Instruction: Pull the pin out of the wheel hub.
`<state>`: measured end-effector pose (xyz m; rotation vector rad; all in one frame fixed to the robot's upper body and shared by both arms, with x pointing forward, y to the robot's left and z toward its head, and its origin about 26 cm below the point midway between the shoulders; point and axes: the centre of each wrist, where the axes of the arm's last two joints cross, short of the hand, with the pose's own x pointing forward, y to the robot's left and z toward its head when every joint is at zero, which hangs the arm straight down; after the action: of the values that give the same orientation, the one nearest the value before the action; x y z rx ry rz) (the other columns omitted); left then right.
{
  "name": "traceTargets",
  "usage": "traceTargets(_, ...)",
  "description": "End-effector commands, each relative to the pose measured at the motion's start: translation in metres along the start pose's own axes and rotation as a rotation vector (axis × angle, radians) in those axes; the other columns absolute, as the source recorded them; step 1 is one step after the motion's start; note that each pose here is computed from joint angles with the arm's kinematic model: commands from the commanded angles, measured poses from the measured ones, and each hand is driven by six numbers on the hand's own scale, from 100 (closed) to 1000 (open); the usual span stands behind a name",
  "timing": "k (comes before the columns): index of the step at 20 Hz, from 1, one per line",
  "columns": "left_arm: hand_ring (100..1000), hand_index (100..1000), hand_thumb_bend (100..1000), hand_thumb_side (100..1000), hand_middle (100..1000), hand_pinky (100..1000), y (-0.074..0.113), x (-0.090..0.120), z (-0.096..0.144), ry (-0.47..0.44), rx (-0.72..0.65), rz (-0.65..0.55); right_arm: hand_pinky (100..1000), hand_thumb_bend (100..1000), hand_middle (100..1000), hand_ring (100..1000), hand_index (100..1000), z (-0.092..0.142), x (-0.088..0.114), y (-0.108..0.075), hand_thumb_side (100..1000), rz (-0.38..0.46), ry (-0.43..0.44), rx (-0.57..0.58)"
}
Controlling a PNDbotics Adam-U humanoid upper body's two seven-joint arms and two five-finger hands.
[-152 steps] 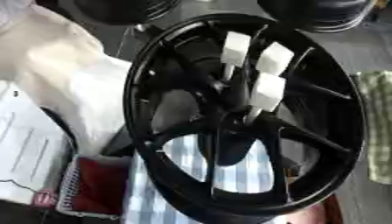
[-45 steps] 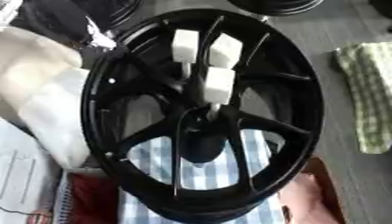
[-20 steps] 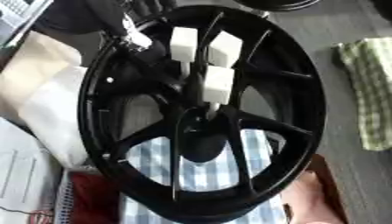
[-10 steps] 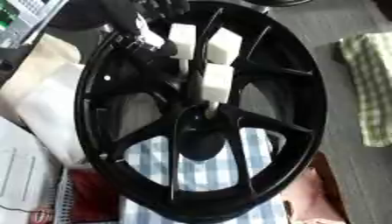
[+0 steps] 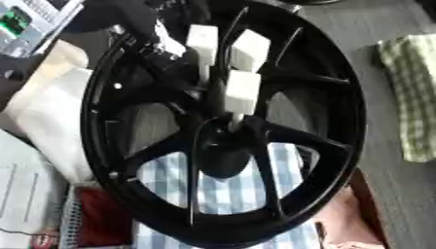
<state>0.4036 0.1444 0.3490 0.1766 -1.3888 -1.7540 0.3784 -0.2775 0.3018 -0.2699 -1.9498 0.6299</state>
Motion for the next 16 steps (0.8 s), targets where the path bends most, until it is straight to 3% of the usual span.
traceTargets(1,854,850,488,281,794,829,0.006,0.001,0.005,0.017,0.004,0.0,834,220,663,720,706,0.0,0.009,-0.008,557,0.011,-0.027,-0.025)
traceTargets(10,855,854,449,284,807,828,0.004,-0.013,0.002,0.046,0.023,0.002,833,220,662,719,705,0.0,0.009,-0.008,558,0.004,-0.029,-0.028)
traceTargets(16,831,834,392,302,769,807,0.005,-0.014,0.001,0.05,0.035,0.0,833,217,663,720,706,0.0,0.007,-0.008,561,-0.002,-0.023,-0.032)
